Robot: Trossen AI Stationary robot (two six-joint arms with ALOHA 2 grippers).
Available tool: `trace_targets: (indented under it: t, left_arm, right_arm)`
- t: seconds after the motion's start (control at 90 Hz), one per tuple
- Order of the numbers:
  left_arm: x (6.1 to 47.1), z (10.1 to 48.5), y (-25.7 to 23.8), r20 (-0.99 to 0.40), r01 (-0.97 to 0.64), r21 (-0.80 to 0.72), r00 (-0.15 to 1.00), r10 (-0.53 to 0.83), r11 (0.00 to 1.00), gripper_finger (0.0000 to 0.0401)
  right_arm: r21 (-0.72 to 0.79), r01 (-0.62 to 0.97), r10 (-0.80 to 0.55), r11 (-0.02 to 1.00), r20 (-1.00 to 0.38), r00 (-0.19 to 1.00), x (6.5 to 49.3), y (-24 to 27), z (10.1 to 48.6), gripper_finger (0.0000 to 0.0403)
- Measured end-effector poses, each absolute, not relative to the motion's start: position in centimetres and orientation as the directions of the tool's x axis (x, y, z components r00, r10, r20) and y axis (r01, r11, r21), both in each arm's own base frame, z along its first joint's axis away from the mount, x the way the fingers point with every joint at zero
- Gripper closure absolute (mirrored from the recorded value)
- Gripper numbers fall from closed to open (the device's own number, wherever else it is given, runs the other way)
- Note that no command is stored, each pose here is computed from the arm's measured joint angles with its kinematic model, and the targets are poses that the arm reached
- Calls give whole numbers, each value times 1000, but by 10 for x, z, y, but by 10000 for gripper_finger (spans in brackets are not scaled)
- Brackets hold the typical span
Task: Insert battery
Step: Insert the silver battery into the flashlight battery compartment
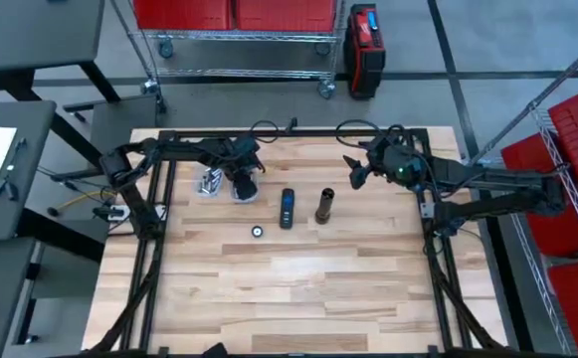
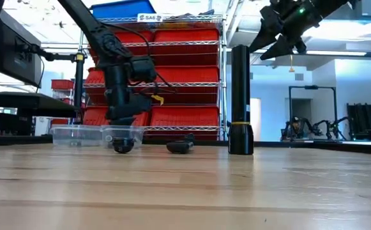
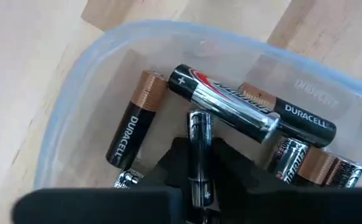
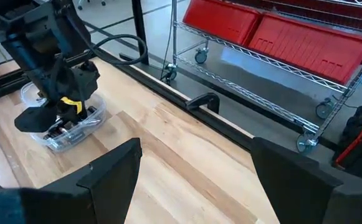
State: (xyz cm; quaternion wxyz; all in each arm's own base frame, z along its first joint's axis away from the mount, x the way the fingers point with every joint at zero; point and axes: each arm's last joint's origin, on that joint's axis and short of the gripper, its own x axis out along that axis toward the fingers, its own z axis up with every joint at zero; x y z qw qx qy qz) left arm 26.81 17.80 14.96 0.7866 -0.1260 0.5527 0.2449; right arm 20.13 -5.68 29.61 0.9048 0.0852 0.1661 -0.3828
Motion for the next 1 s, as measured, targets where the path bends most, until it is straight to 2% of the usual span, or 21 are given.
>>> trace_targets:
  t: [0.122,0.3,0.533,0.8,1.0]
  left_arm:
    - [276,164,182,-929,-515,99,259,265,851,378]
    - [284,206,186,-918,-467,124,281,281,875,379]
    - [282,264,184,-902,-448,158,296,313,880,379]
    - [289,353,167,-739,-394,-56,634,227,917,381]
    - [299,413,147,-494,-255,-185,859,135,949,381]
  right_arm:
    - [27,717,-665,696,-352,659,198,-56,300,108]
    - [-13,700,-668,714,-312,675,188,-54,309,108]
    - [69,660,-620,748,-282,732,174,-48,318,108]
    - [158,503,-418,850,-378,826,157,-39,316,108]
    - [213,479,-333,852,-485,809,152,-35,294,108]
